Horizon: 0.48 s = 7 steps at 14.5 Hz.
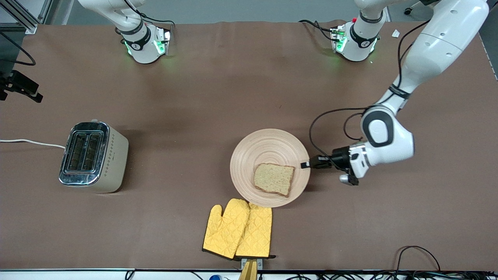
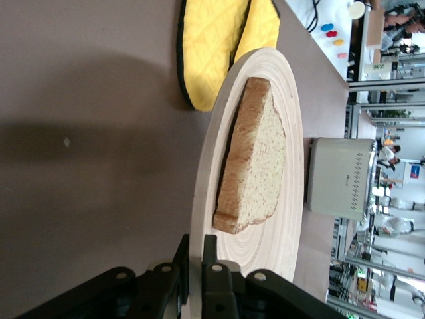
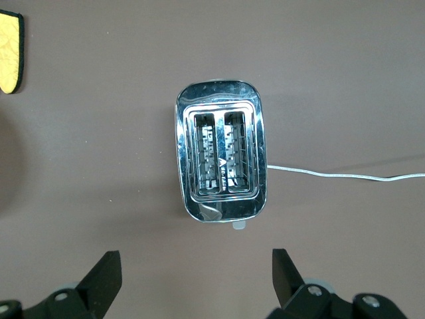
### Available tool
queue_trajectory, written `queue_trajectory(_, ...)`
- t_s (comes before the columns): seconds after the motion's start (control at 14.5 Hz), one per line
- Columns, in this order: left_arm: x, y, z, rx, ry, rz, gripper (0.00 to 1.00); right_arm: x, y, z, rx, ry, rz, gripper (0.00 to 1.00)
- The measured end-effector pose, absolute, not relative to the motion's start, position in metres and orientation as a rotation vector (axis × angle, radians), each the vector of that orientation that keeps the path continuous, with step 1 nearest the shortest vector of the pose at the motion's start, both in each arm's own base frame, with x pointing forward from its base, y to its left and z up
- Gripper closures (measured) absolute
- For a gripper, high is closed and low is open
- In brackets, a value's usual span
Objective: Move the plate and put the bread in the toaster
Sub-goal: 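Drag the wooden plate toward the table middle with the left gripper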
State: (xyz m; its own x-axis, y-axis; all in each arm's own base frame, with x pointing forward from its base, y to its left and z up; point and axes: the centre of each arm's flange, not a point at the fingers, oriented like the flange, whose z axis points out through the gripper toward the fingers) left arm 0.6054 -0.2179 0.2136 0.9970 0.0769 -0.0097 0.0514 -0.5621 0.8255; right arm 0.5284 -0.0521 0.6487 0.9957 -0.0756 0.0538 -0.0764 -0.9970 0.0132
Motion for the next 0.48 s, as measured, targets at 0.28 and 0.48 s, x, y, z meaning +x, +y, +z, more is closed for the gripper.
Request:
queue_trajectory(0.28,0.575,-0.272,0.184,2.195,0.14,0.05,0.91,0.528,-0.052,0.649,3.123,-0.119,0.083,0.0)
queue_trajectory(0.48,0.551,-0.307,0.165,2.189,0.121,0.02,0.91,0.528,-0.052,0.649,3.123,-0.115,0.084,0.0)
